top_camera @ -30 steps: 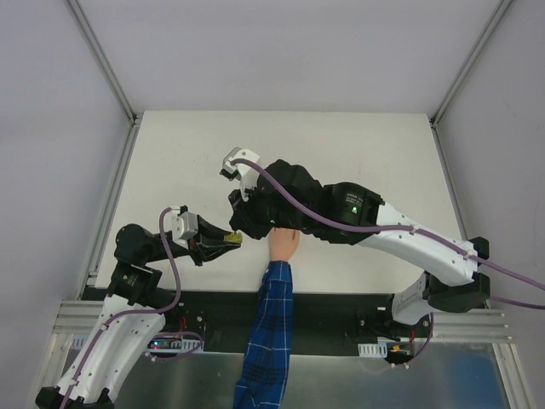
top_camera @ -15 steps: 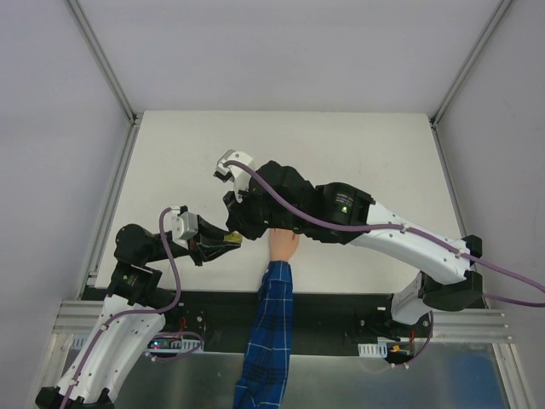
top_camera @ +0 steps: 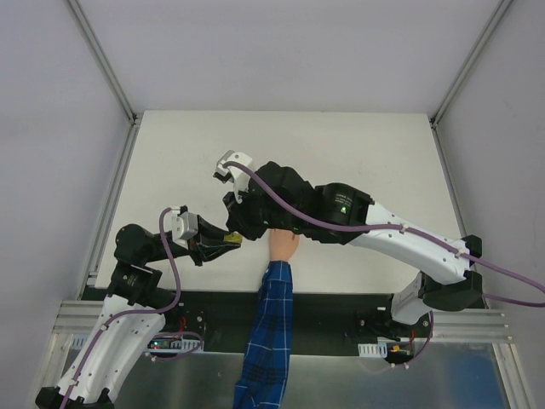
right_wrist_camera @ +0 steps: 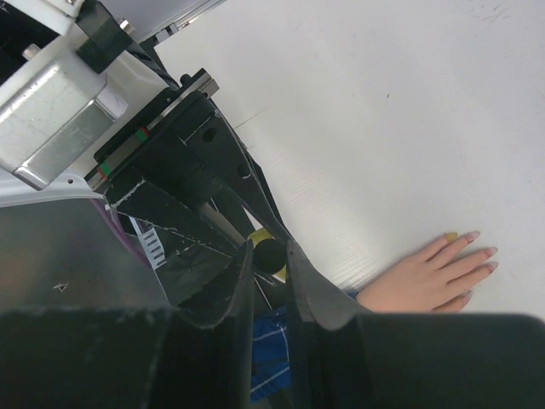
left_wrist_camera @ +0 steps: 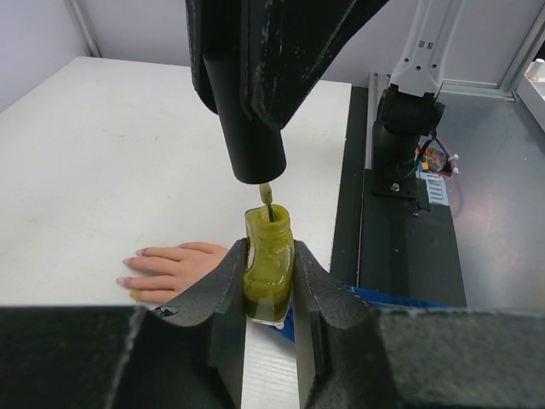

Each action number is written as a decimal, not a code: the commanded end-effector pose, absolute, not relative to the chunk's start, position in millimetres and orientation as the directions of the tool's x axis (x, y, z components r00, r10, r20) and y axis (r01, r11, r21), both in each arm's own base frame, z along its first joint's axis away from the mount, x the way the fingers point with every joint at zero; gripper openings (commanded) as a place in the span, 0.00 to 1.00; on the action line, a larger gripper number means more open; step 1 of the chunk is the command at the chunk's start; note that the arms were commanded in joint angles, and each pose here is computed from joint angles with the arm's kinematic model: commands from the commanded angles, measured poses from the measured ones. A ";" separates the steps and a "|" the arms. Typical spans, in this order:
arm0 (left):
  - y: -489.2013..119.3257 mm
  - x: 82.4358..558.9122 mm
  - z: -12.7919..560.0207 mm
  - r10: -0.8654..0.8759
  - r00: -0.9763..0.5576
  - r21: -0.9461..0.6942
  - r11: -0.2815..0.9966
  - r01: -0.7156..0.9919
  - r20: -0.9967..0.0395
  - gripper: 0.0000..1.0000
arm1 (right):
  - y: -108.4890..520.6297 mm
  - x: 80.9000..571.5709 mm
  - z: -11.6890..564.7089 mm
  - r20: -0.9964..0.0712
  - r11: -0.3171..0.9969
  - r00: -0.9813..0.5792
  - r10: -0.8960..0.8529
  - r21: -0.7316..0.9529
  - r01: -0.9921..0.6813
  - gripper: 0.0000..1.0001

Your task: Paint the nails

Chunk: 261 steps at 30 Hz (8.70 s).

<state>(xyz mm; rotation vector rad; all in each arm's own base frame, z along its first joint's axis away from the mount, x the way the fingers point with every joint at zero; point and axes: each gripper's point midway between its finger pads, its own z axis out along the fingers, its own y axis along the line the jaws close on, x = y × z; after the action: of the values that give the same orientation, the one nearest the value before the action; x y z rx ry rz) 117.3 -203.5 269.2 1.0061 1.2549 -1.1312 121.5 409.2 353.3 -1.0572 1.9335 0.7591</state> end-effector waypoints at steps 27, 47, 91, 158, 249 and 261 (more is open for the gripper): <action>-201.2 119.0 282.8 -0.111 0.059 0.034 0.214 0.976 -0.992 0.00 | 406.9 126.2 298.2 -0.930 0.605 -0.229 -0.289 0.008 -0.796 0.00; -200.3 120.7 281.7 -0.108 0.064 0.038 0.228 0.973 -0.992 0.00 | 400.6 116.7 275.8 -0.839 0.660 -0.384 -0.385 0.041 -0.751 0.15; -209.4 88.9 276.2 -0.091 -0.043 -0.044 0.009 0.999 -0.995 0.00 | 390.5 93.1 345.5 -0.799 -0.043 0.088 -0.595 -0.078 -0.996 0.65; -191.7 123.8 283.4 -0.096 0.092 0.056 0.327 0.943 -0.991 0.00 | 386.9 132.1 301.2 -0.826 0.685 -0.428 -0.368 0.071 -0.725 0.65; -205.7 90.3 283.2 -0.103 -0.020 -0.027 0.073 0.997 -0.994 0.00 | 377.3 73.7 328.1 -0.854 0.169 -0.113 -0.509 0.030 -0.985 0.79; -209.0 76.3 282.7 -0.097 -0.061 -0.057 -0.046 0.997 -0.993 0.00 | 393.7 76.5 346.0 -0.893 -0.060 -0.026 -0.449 0.059 -0.996 0.53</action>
<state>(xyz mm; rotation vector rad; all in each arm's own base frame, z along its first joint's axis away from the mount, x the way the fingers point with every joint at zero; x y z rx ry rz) 86.6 -209.1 274.0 1.0720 1.2382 -1.3177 87.7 381.0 320.3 -1.5106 1.7020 0.9273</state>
